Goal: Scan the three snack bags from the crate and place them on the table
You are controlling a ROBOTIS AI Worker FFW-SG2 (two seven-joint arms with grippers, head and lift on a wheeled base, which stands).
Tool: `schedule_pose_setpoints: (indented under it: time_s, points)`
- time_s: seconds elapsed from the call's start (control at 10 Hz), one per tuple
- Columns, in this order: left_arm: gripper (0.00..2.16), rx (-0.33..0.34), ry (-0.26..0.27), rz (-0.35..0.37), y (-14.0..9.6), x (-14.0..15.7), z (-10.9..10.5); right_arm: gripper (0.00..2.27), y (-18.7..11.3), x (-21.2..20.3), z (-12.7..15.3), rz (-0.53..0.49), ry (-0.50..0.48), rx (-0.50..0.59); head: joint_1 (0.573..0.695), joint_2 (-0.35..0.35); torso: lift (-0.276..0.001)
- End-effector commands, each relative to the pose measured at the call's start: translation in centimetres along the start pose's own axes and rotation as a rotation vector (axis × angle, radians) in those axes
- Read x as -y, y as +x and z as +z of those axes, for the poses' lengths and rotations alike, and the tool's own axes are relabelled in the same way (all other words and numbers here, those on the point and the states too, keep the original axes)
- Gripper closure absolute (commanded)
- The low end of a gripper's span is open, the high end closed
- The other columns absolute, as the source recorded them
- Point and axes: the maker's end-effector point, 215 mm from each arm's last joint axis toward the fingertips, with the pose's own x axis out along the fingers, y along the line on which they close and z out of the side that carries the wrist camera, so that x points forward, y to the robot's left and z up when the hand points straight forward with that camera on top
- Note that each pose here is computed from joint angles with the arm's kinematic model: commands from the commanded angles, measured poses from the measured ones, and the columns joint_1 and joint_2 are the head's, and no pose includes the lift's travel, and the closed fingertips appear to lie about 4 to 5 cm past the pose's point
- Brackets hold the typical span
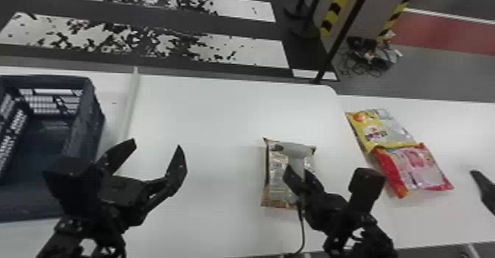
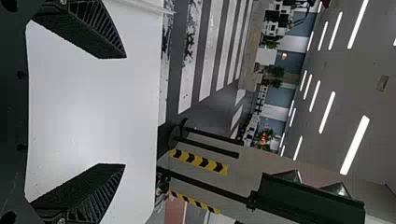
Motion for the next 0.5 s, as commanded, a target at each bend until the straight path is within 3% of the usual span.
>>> schedule_pose_setpoints:
  time_s: [0.0, 0.2, 0.4]
  points:
    - [0.03, 0.003, 0.001, -0.001, -0.1, 0.0, 0.2, 2.24, -0.1, 2.8, 1.9, -0.031, 0.005, 0.013, 0.695, -0.231, -0.062]
    - [0.03, 0.018, 0.002, -0.008, 0.1, 0.2, 1.0, 2.24, 0.4, 7.5, 3.8, -0.069, -0.019, 0.031, 0.695, -0.266, -0.062]
    - [0.03, 0.020, 0.008, -0.019, 0.2, 0.8, 1.6, 2.24, 0.8, 14.5, 3.8, -0.108, 0.006, 0.024, 0.695, -0.328, -0.062]
